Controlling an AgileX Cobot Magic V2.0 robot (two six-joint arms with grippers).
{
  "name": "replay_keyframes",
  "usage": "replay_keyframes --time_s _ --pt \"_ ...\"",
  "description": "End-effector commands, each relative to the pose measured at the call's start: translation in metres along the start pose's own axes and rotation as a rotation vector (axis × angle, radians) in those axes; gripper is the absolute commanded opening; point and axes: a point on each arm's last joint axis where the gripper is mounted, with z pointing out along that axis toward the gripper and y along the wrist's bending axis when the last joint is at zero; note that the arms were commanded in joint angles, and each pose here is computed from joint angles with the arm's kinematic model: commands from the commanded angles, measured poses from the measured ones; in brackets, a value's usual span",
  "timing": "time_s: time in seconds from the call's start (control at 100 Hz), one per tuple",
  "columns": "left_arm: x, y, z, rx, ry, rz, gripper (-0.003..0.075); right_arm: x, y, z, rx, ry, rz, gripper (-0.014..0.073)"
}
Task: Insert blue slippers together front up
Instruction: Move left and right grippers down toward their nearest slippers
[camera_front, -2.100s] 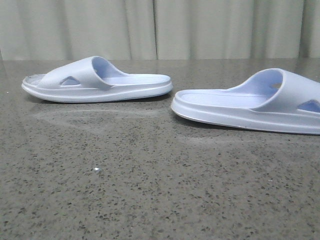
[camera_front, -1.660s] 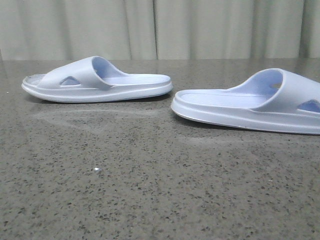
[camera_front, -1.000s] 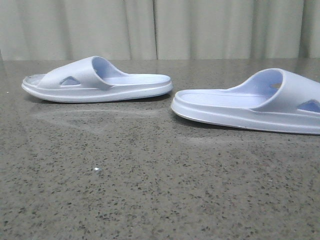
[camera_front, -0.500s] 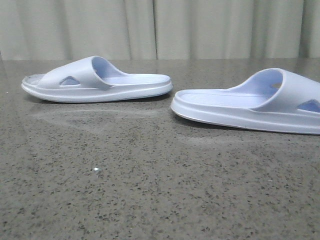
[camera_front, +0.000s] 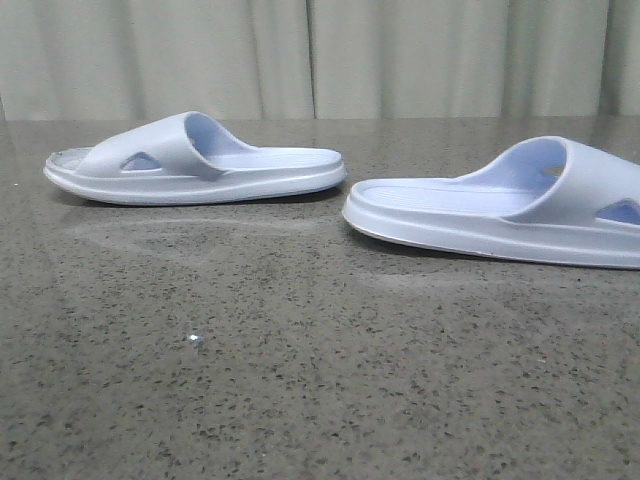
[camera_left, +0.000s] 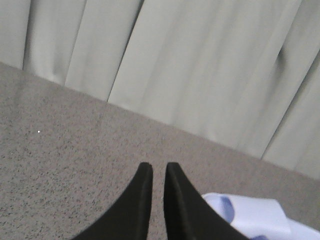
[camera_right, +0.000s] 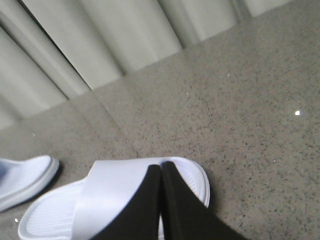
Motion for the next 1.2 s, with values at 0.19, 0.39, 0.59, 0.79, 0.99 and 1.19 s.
replay_keyframes --time_s 0.19,0.39,0.59,0.79,0.99,1.19 --pt "-0.032 -0.011 0.057 -0.055 0.315 0.040 0.0016 -0.050 0.019 0.057 0.055 0.308 -0.104 -0.0078" --pt "-0.026 -0.020 0.075 0.064 0.401 0.032 0.0066 -0.052 0.021 0.071 0.054 0.398 -0.127 0.0067" --pt "-0.019 -0.028 0.087 0.167 0.459 -0.014 0.0289 -0.050 0.016 0.077 0.077 0.415 -0.150 0.0319" --pt "-0.008 -0.032 0.097 0.238 0.545 -0.042 0.0342 -0.048 0.000 0.086 0.150 0.450 -0.149 0.0322" --pt "-0.003 -0.033 0.104 0.264 0.574 -0.058 0.0342 -0.043 -0.015 0.101 0.125 0.507 -0.067 0.0322" --pt "-0.001 -0.032 0.106 0.266 0.581 -0.042 0.0342 -0.042 -0.036 0.116 0.035 0.533 0.111 0.0321"
